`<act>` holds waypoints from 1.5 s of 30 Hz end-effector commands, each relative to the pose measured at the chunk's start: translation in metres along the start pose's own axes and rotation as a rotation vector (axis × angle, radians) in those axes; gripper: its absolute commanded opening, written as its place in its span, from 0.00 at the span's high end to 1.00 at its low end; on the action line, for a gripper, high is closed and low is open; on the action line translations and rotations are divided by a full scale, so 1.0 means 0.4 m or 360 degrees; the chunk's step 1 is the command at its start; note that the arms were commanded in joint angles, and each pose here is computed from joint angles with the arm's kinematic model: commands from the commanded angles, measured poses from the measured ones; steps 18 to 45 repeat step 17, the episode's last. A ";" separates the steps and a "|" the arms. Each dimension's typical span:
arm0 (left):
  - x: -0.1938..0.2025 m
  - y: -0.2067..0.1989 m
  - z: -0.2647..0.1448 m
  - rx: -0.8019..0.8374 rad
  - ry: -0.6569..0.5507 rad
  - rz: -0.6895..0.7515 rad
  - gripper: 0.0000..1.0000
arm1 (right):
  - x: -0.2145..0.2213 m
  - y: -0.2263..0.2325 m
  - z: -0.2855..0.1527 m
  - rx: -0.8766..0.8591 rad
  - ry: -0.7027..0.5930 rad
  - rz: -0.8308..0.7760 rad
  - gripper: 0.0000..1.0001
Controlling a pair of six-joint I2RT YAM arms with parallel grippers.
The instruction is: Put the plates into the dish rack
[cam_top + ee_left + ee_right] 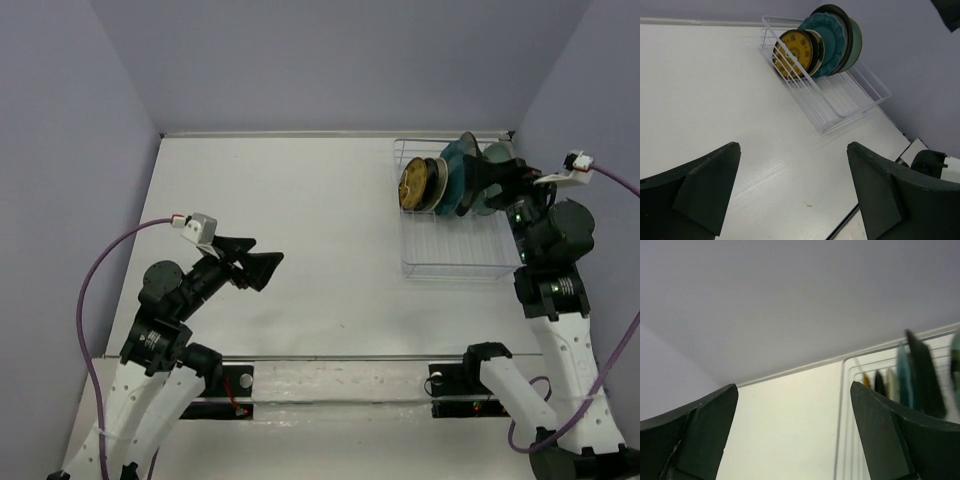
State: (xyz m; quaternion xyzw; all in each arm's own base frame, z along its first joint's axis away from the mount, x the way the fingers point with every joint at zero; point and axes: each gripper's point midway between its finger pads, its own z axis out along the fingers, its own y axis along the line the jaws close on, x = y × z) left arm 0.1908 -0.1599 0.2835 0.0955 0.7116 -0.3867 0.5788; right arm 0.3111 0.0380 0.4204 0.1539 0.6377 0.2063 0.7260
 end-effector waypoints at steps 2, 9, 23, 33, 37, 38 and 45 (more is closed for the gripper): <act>-0.164 -0.067 -0.017 0.0108 -0.0355 0.0132 0.01 | 0.196 0.074 -0.114 -0.0458 0.0343 0.0241 0.00; -0.186 -0.052 0.001 0.0072 -0.0427 0.0126 0.01 | 0.310 0.078 -0.227 -0.0650 0.0502 0.0316 0.00; -0.182 -0.033 0.023 0.0025 -0.0410 0.0059 0.01 | 0.330 0.071 -0.268 -0.0704 0.0476 0.0291 0.00; -0.182 -0.033 0.023 0.0025 -0.0410 0.0059 0.01 | 0.330 0.071 -0.268 -0.0704 0.0476 0.0291 0.00; -0.182 -0.033 0.023 0.0025 -0.0410 0.0059 0.01 | 0.330 0.071 -0.268 -0.0704 0.0476 0.0291 0.00; -0.182 -0.033 0.023 0.0025 -0.0410 0.0059 0.01 | 0.330 0.071 -0.268 -0.0704 0.0476 0.0291 0.00; -0.182 -0.033 0.023 0.0025 -0.0410 0.0059 0.01 | 0.330 0.071 -0.268 -0.0704 0.0476 0.0291 0.00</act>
